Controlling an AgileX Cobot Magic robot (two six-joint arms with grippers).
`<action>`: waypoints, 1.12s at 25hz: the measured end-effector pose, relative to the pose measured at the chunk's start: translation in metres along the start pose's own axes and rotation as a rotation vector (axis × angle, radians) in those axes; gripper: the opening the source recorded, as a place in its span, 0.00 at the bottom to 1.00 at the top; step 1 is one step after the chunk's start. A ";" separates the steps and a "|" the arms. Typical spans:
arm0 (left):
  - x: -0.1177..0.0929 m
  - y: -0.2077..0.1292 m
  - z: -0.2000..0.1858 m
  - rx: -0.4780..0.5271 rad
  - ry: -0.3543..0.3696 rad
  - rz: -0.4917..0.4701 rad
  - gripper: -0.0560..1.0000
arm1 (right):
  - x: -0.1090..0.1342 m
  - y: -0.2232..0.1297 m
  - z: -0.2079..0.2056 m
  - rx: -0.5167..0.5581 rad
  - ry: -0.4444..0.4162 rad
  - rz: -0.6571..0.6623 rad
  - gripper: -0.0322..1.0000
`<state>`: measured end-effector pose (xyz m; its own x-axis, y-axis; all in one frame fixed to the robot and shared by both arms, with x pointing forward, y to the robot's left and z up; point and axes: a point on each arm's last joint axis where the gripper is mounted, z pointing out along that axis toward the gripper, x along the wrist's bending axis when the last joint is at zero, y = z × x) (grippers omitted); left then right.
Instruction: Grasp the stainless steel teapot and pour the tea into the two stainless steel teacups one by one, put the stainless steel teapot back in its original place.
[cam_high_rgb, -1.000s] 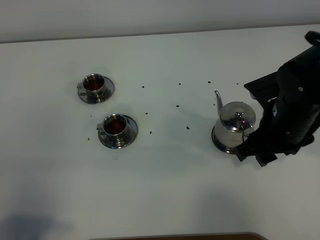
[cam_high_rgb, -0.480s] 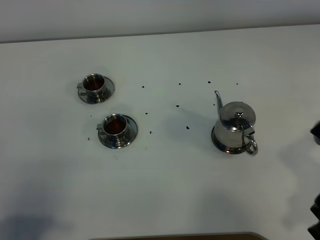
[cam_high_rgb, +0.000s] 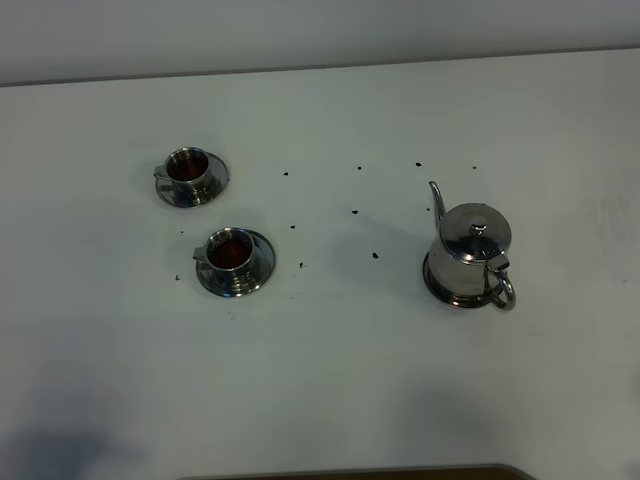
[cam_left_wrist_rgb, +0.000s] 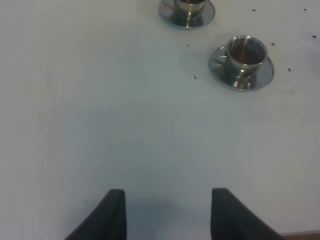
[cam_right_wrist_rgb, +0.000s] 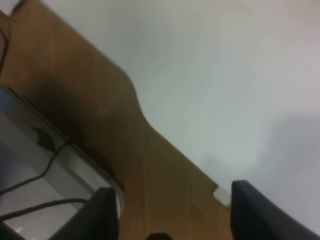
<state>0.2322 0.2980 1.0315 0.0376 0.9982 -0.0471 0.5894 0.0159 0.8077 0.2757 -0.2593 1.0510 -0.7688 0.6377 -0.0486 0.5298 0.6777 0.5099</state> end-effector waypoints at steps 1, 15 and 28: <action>0.000 0.000 0.000 0.000 0.000 0.000 0.48 | 0.001 -0.002 -0.001 -0.017 0.007 -0.008 0.51; 0.000 0.000 0.000 0.000 0.000 0.000 0.48 | 0.006 -0.002 0.005 -0.091 0.064 0.056 0.44; 0.000 0.000 0.000 0.000 0.000 0.000 0.48 | -0.008 -0.021 -0.013 -0.261 -0.242 0.430 0.35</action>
<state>0.2322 0.2980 1.0315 0.0376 0.9982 -0.0471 0.5894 0.0159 0.8077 0.2657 -0.2832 1.0521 -0.3824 0.9235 0.0303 0.6473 0.2444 0.7220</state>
